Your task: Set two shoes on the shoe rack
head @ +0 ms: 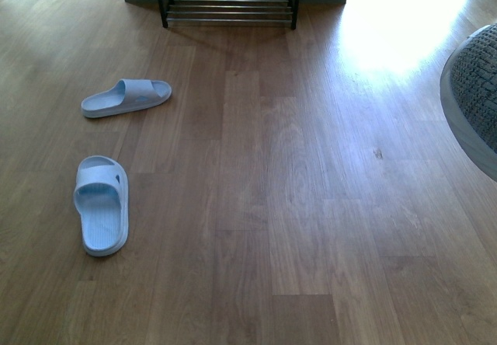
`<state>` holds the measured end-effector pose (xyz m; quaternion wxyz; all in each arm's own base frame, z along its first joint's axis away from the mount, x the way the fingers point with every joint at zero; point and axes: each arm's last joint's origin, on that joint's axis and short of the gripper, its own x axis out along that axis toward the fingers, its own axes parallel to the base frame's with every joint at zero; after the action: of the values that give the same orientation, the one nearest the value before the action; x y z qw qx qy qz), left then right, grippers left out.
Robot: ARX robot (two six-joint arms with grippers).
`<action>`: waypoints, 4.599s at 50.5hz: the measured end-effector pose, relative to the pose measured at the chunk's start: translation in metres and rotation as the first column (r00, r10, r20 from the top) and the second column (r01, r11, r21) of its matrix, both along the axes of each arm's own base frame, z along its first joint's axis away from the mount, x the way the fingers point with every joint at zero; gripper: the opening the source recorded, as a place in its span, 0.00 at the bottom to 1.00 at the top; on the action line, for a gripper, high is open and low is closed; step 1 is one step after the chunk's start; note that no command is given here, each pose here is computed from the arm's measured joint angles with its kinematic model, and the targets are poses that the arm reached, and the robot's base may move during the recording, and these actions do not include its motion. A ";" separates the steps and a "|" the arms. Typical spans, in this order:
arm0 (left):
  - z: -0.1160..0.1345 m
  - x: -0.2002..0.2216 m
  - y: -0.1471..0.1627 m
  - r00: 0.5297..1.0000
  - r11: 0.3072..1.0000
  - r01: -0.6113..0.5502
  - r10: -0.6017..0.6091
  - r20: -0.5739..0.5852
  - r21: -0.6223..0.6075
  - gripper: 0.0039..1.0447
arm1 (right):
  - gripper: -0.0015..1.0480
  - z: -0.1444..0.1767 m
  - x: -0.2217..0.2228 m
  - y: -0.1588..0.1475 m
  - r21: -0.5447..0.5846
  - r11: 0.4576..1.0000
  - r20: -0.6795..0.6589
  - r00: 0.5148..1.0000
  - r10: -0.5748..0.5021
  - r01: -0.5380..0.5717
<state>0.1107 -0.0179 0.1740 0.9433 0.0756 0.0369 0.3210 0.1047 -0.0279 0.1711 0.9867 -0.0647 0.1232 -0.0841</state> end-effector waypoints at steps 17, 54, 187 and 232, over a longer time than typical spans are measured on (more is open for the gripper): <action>0.000 0.000 0.000 1.000 1.000 0.002 -0.002 0.000 0.001 0.01 | 0.01 0.000 0.000 0.000 0.000 1.000 0.000 1.000 -0.001 0.001; 0.000 0.000 0.000 1.000 1.000 0.002 -0.002 0.000 0.002 0.01 | 0.01 0.000 0.000 0.000 0.000 1.000 0.001 1.000 -0.001 0.001; 0.000 0.000 0.000 1.000 1.000 0.004 -0.004 0.000 0.002 0.01 | 0.01 0.000 0.000 0.000 0.000 1.000 0.000 1.000 0.001 -0.001; 0.000 0.000 0.000 1.000 1.000 0.005 -0.005 -0.001 0.002 0.01 | 0.01 0.000 0.000 0.000 0.000 1.000 0.000 1.000 -0.001 0.001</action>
<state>0.1106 -0.0181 0.1740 0.9440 0.0769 0.0369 0.3188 0.1047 -0.0280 0.1711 0.9866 -0.0647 0.1235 -0.0844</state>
